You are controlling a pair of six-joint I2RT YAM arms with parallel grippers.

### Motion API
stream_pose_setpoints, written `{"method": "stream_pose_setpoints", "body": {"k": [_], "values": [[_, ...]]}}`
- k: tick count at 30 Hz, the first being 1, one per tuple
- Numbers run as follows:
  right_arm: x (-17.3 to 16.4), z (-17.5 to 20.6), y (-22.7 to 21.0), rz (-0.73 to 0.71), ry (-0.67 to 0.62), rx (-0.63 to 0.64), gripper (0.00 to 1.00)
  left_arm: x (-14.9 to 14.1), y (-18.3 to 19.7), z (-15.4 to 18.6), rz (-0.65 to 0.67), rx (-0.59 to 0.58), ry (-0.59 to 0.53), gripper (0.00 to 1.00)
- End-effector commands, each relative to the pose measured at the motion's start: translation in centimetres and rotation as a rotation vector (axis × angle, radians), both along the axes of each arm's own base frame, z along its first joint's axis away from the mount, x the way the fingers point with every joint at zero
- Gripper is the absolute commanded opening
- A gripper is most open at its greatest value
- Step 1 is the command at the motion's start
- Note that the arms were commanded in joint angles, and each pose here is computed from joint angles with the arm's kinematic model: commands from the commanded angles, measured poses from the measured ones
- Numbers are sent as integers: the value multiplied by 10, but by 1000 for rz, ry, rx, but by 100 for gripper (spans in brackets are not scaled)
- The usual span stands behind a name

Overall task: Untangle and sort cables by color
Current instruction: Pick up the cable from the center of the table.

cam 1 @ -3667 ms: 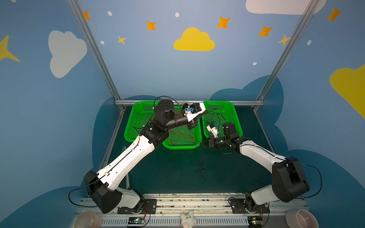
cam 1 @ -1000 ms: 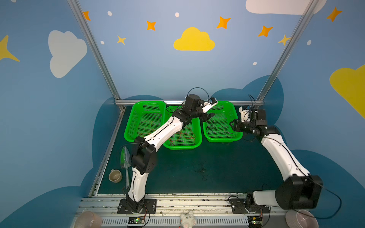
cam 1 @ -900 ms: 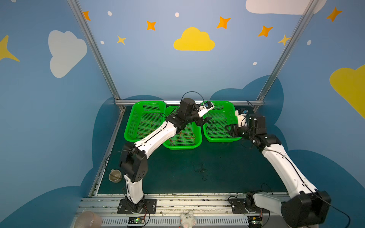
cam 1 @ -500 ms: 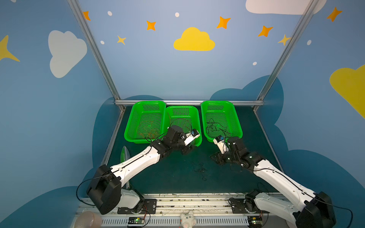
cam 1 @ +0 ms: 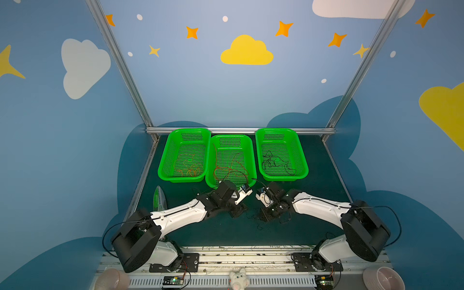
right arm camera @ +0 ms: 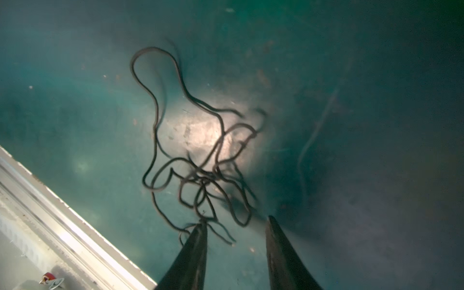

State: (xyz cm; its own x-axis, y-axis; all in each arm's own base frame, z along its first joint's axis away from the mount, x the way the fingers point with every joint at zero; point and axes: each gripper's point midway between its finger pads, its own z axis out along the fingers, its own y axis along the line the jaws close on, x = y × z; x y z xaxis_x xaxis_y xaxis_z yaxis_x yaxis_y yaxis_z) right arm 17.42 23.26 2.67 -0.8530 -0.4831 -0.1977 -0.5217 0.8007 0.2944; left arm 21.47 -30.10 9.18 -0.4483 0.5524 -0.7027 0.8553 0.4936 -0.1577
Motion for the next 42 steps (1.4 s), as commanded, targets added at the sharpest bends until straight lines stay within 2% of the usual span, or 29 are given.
{"method": "stream_pose_setpoints", "body": {"k": [1, 3, 6, 12, 17, 25, 29, 34, 36, 42], "values": [[-8, -2, -6, -39, 35, -36, 39, -16, -16, 3, -111, -52, -38, 50], [-8, -3, -5, -53, 36, -24, 39, -26, -19, 0, -175, -59, -44, 50], [-8, -10, -5, -63, 53, -43, 33, -37, -22, -8, -260, -30, -61, 50], [-3, -10, -1, -74, 45, -41, 13, -45, -29, -29, -354, 32, -122, 51], [2, -5, -3, -74, 19, -45, 1, -25, -31, -45, -268, 106, -147, 48], [3, -3, -1, -71, 17, -40, 0, -6, -31, -59, -179, 136, -191, 46], [5, 2, -1, -77, 14, -25, 0, -5, -37, -63, -180, 137, -200, 35], [18, 20, -8, -190, 28, 95, 0, -1, -24, -65, -142, 183, -227, 10], [26, 29, -15, -219, 3, 121, 0, 0, -19, -64, -136, 202, -243, 3], [46, 44, -39, -279, -34, 141, 0, -6, -9, -43, -146, 184, -278, 3]]}}
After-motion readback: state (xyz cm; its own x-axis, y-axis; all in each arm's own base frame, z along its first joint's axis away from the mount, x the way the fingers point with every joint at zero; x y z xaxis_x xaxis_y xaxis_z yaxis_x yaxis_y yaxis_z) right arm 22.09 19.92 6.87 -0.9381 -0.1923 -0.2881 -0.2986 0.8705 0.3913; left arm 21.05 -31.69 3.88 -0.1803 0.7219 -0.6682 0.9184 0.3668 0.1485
